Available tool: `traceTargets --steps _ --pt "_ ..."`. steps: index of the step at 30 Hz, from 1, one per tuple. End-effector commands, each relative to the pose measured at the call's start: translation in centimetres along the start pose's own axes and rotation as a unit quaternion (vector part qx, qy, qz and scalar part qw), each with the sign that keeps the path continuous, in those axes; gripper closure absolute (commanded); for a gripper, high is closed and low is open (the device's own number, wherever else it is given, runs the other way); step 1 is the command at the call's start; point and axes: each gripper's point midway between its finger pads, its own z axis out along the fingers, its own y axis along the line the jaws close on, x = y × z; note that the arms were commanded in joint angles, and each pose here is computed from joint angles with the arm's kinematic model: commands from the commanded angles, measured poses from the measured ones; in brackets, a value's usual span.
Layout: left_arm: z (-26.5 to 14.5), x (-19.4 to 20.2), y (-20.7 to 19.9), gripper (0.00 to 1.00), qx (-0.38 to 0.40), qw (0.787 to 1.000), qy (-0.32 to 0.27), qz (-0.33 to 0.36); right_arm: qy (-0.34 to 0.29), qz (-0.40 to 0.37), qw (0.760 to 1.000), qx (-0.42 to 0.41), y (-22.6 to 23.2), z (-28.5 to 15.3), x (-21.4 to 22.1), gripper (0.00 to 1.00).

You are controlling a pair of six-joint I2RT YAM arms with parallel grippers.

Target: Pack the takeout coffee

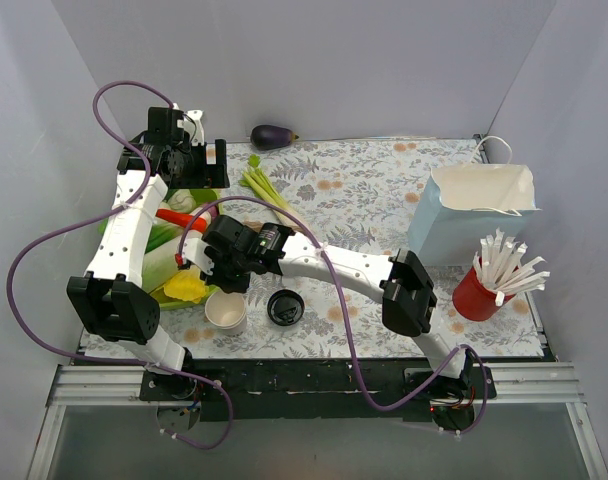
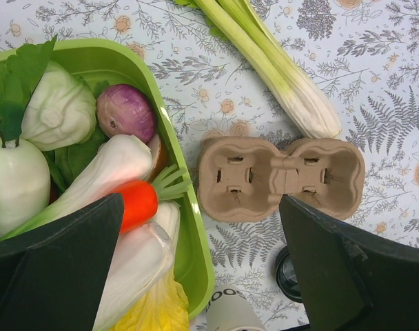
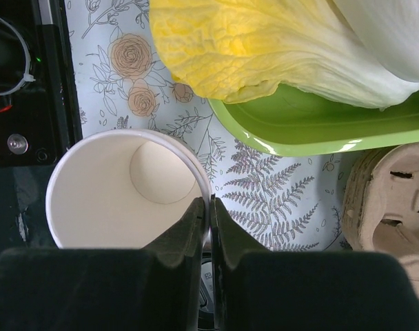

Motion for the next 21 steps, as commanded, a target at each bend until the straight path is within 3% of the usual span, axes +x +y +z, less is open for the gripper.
traceTargets --steps 1,5,7,18,21 --pt "-1.5 -0.5 -0.2 0.02 0.006 1.000 -0.019 0.007 -0.011 -0.009 1.000 -0.003 0.1 -0.9 -1.2 0.89" --pt "-1.5 -0.4 -0.2 0.02 0.006 1.000 -0.018 0.007 -0.017 -0.016 1.000 0.003 0.0 -1.3 -1.6 0.91" --pt "-1.4 -0.3 -0.2 0.02 0.006 1.000 -0.016 0.007 -0.021 -0.020 1.000 0.005 -0.1 -1.6 -1.8 0.99" --pt "-1.3 0.4 -0.2 0.02 0.015 1.000 -0.004 0.009 -0.077 -0.081 0.994 -0.003 0.2 -4.9 -5.0 0.99" --pt "-1.8 0.7 -0.2 0.02 0.018 1.000 -0.008 0.011 -0.104 -0.087 0.990 -0.039 1.1 -6.7 -6.0 0.99"
